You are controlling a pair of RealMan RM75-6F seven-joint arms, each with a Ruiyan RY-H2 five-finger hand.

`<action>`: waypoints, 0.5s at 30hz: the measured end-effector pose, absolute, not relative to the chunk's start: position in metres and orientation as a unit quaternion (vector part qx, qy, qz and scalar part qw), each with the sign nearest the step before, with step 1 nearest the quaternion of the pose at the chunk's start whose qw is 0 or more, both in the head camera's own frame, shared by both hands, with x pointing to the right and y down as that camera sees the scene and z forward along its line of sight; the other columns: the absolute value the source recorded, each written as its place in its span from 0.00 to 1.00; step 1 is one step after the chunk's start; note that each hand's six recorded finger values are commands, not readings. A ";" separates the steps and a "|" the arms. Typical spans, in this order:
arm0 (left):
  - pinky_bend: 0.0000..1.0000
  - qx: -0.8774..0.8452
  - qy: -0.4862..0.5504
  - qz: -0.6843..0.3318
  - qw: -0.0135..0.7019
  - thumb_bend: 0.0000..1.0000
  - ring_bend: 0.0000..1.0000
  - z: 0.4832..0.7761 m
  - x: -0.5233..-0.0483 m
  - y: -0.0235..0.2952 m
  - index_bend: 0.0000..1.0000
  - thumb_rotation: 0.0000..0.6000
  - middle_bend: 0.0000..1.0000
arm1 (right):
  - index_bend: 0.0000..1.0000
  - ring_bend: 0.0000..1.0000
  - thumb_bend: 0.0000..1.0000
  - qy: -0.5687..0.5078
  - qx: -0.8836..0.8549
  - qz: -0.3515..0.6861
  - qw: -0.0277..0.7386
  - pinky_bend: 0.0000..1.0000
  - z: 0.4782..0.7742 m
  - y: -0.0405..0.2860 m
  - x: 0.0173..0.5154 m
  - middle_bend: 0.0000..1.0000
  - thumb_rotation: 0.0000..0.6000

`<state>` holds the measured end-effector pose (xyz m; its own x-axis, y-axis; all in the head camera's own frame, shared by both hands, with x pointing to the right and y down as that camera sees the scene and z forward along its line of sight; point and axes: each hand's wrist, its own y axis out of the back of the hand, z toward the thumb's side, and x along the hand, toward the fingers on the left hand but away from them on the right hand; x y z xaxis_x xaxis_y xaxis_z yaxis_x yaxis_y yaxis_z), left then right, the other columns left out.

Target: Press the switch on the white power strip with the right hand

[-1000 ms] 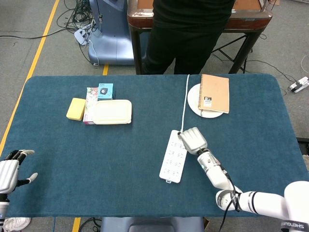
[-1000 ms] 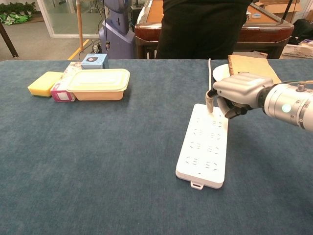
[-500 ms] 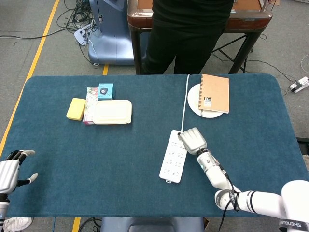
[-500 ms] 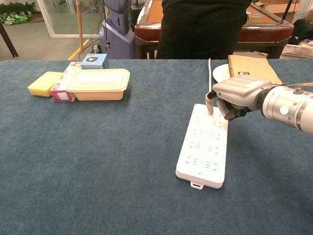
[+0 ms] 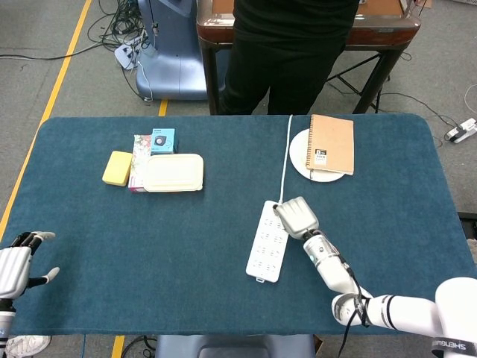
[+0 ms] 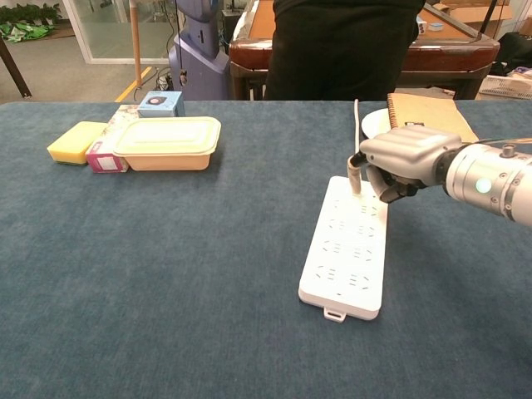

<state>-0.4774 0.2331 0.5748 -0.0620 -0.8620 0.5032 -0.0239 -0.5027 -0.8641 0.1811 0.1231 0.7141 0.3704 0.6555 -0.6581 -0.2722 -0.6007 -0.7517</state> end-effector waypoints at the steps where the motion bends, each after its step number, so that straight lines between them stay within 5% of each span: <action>1: 0.54 -0.598 0.370 -0.628 0.334 0.13 0.25 0.575 -0.477 0.233 0.37 1.00 0.33 | 0.40 1.00 1.00 -0.138 -0.710 0.543 0.428 1.00 0.711 0.122 0.181 1.00 1.00; 11: 0.54 -0.601 0.364 -0.629 0.333 0.13 0.25 0.578 -0.475 0.234 0.37 1.00 0.33 | 0.40 1.00 0.99 -0.158 -0.700 0.536 0.446 1.00 0.691 0.118 0.189 0.98 1.00; 15: 0.54 -0.602 0.364 -0.629 0.331 0.13 0.25 0.579 -0.475 0.234 0.37 1.00 0.33 | 0.40 0.94 0.70 -0.171 -0.694 0.528 0.459 1.00 0.678 0.119 0.201 0.77 1.00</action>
